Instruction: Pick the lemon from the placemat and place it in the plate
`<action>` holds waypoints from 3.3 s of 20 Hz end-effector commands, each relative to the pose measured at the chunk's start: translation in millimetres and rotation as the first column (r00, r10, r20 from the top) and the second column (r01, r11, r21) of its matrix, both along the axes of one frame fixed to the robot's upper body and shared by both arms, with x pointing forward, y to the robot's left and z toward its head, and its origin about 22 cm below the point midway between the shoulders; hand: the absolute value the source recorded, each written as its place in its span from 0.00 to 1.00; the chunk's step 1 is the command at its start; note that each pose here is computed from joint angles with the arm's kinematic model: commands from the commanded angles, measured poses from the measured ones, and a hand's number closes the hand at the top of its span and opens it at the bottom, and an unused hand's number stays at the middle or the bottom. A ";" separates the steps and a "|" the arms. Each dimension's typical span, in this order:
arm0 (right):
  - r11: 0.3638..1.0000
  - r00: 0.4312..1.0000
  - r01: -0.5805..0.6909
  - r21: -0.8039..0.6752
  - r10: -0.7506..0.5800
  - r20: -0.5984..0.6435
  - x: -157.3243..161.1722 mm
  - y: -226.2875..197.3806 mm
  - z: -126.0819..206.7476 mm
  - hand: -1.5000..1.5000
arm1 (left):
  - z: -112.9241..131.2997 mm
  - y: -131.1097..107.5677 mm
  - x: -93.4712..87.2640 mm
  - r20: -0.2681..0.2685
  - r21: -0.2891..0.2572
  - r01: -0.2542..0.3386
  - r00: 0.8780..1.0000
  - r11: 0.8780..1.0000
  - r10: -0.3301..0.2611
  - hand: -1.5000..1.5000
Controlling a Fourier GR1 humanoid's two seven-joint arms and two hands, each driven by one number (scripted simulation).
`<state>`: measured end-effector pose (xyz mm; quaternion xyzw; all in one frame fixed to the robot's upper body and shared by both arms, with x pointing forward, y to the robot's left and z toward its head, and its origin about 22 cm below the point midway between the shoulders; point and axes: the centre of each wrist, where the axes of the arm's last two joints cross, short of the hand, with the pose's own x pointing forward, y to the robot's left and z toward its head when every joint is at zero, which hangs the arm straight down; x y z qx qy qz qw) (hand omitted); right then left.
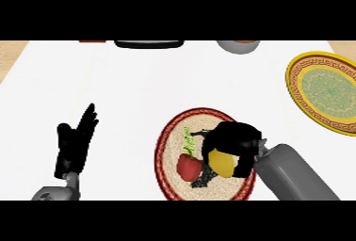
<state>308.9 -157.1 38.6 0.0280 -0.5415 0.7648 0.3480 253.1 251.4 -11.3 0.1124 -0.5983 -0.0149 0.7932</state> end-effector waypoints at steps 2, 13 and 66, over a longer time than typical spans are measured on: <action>0.999 0.999 -0.040 0.034 0.040 0.023 24.8 5.8 -2.2 1.00 | -2.8 3.4 -11.9 0.005 0.004 0.011 1.000 1.000 -0.011 0.50; 0.772 0.740 0.605 0.197 -0.636 0.220 39.0 -75.2 17.3 1.00 | 2.0 9.3 -8.7 -0.002 -0.012 -0.026 1.000 1.000 0.026 0.50; 0.152 0.159 0.939 0.310 -0.987 0.002 55.4 -325.8 71.3 0.00 | 5.5 5.6 4.9 0.003 0.004 0.047 0.999 0.999 -0.047 0.50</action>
